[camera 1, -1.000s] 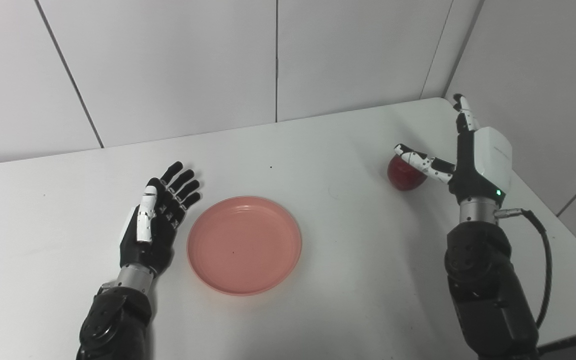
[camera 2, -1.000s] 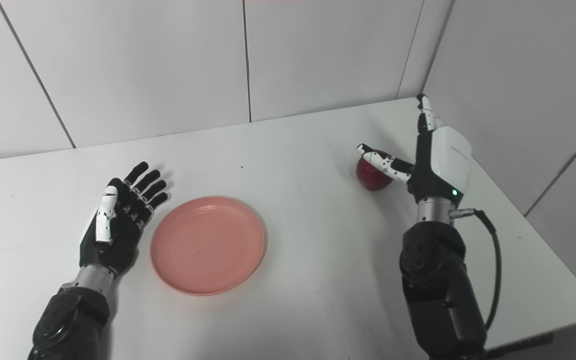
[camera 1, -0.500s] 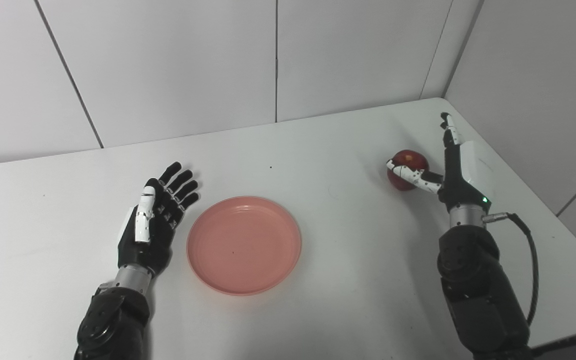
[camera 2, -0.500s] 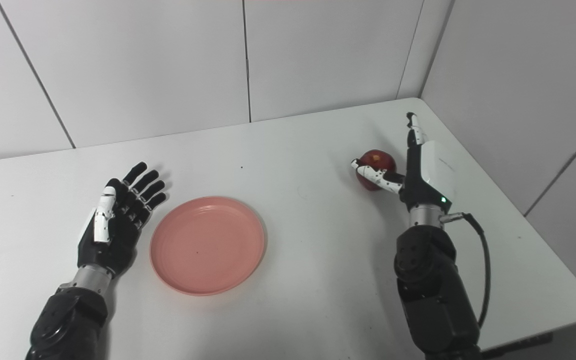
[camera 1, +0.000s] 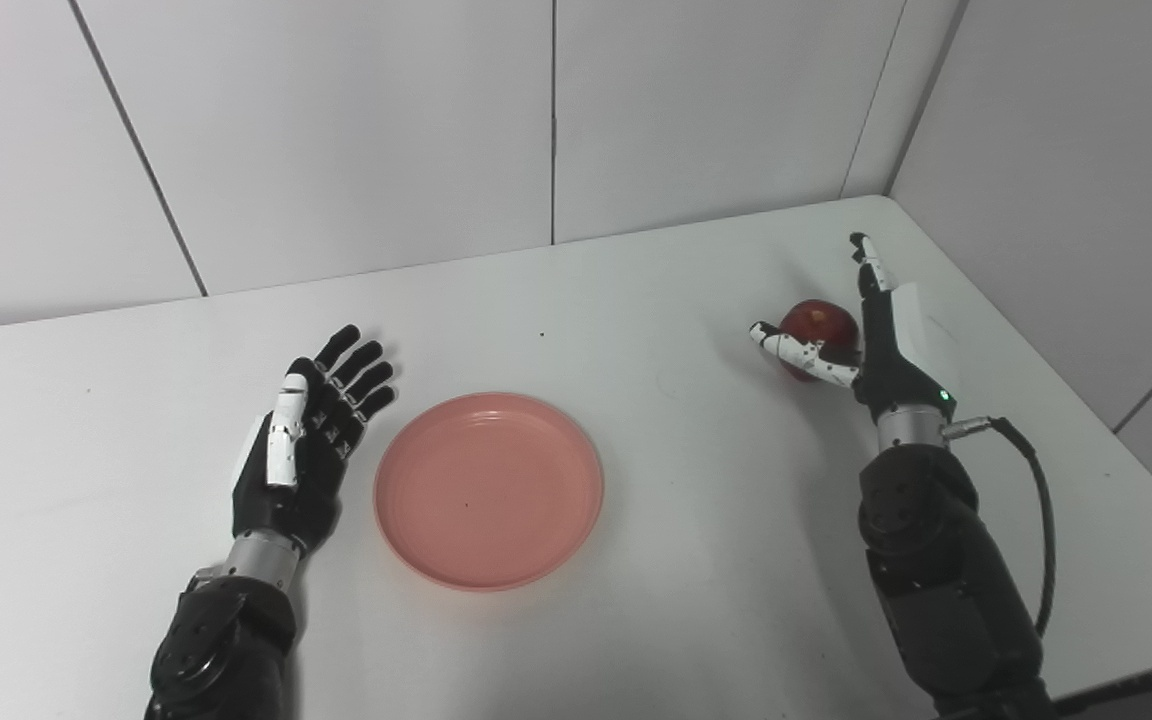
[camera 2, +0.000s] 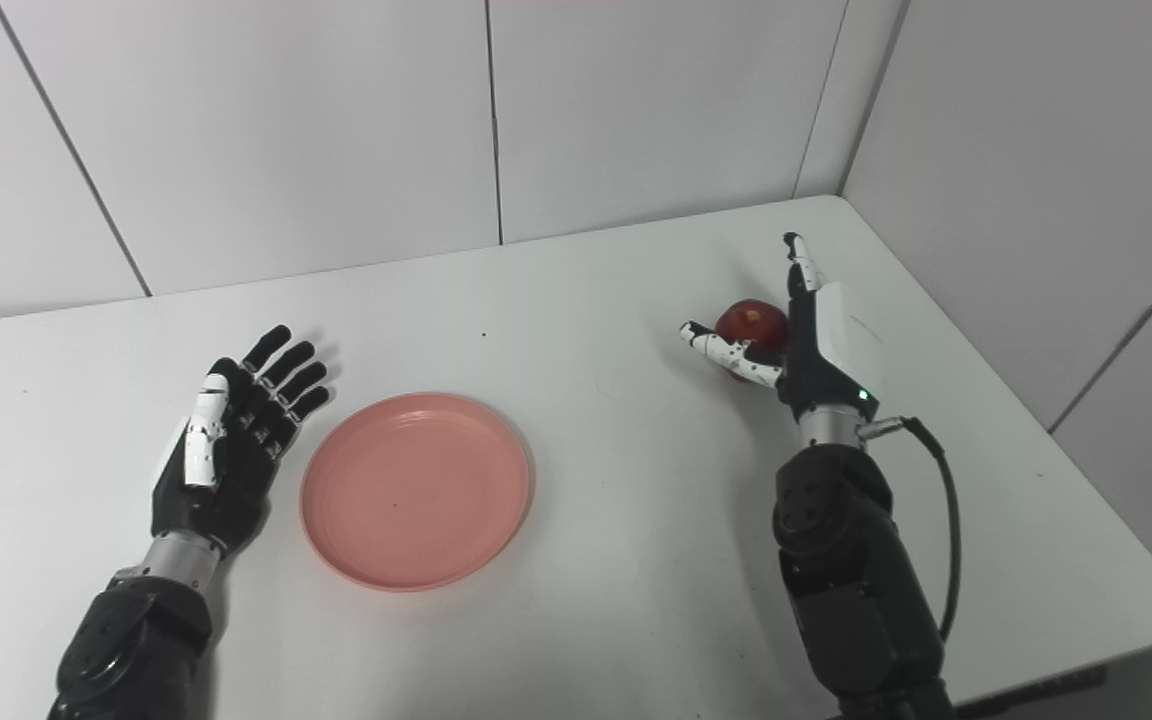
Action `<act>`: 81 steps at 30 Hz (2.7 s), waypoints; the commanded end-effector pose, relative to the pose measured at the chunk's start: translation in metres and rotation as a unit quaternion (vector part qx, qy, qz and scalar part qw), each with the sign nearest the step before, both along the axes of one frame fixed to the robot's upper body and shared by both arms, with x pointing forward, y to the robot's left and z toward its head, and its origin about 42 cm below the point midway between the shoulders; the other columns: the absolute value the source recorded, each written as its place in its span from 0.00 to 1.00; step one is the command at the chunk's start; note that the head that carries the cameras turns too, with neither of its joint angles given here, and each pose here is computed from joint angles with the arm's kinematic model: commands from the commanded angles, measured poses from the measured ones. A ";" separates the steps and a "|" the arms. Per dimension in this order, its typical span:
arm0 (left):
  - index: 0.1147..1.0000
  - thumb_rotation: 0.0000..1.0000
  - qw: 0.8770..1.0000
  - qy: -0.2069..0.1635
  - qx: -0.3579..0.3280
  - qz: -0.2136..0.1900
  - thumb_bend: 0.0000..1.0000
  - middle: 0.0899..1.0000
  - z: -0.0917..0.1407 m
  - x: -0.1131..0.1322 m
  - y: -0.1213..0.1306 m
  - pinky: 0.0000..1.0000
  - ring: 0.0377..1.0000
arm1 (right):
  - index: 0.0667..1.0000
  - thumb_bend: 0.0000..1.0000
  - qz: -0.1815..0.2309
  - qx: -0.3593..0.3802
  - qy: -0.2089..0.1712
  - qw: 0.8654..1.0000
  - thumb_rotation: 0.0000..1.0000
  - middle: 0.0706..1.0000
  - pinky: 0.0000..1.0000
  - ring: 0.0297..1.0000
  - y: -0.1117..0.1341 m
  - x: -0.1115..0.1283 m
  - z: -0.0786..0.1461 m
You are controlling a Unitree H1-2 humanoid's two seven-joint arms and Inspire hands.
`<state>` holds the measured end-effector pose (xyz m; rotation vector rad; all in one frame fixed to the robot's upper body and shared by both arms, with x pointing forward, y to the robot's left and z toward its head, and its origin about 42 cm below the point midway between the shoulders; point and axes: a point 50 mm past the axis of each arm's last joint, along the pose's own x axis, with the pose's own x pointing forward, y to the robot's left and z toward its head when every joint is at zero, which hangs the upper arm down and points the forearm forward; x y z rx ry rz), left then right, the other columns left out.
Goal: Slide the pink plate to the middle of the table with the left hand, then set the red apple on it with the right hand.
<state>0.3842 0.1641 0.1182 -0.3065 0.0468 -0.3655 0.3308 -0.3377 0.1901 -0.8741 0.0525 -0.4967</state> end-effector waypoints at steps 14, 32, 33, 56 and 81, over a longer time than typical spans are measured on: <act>0.82 1.00 0.995 0.091 0.020 0.017 0.33 0.84 -0.038 -0.020 0.014 0.86 0.85 | 0.92 1.00 -0.003 -0.012 0.004 1.000 0.48 0.89 0.73 0.84 -0.011 0.015 0.017; 0.82 1.00 0.995 0.093 0.019 0.015 0.33 0.84 -0.036 -0.021 0.015 0.86 0.85 | 0.89 1.00 -0.013 -0.009 0.009 1.000 0.37 0.87 0.72 0.83 -0.021 0.024 0.012; 0.82 1.00 0.995 0.092 0.020 0.014 0.34 0.84 -0.036 -0.021 0.015 0.86 0.85 | 0.88 1.00 -0.014 -0.009 0.008 1.000 0.37 0.87 0.72 0.83 -0.021 0.024 0.012; 0.83 1.00 0.995 0.096 0.017 0.012 0.33 0.85 -0.034 -0.022 0.014 0.86 0.85 | 0.45 0.52 0.003 -0.017 -0.047 0.999 0.14 0.48 0.39 0.45 -0.026 0.036 -0.003; 0.83 1.00 0.995 0.092 0.024 0.011 0.34 0.84 -0.034 -0.025 0.004 0.85 0.85 | 0.45 0.51 0.060 0.019 -0.161 0.985 0.14 0.46 0.40 0.44 0.006 0.019 0.056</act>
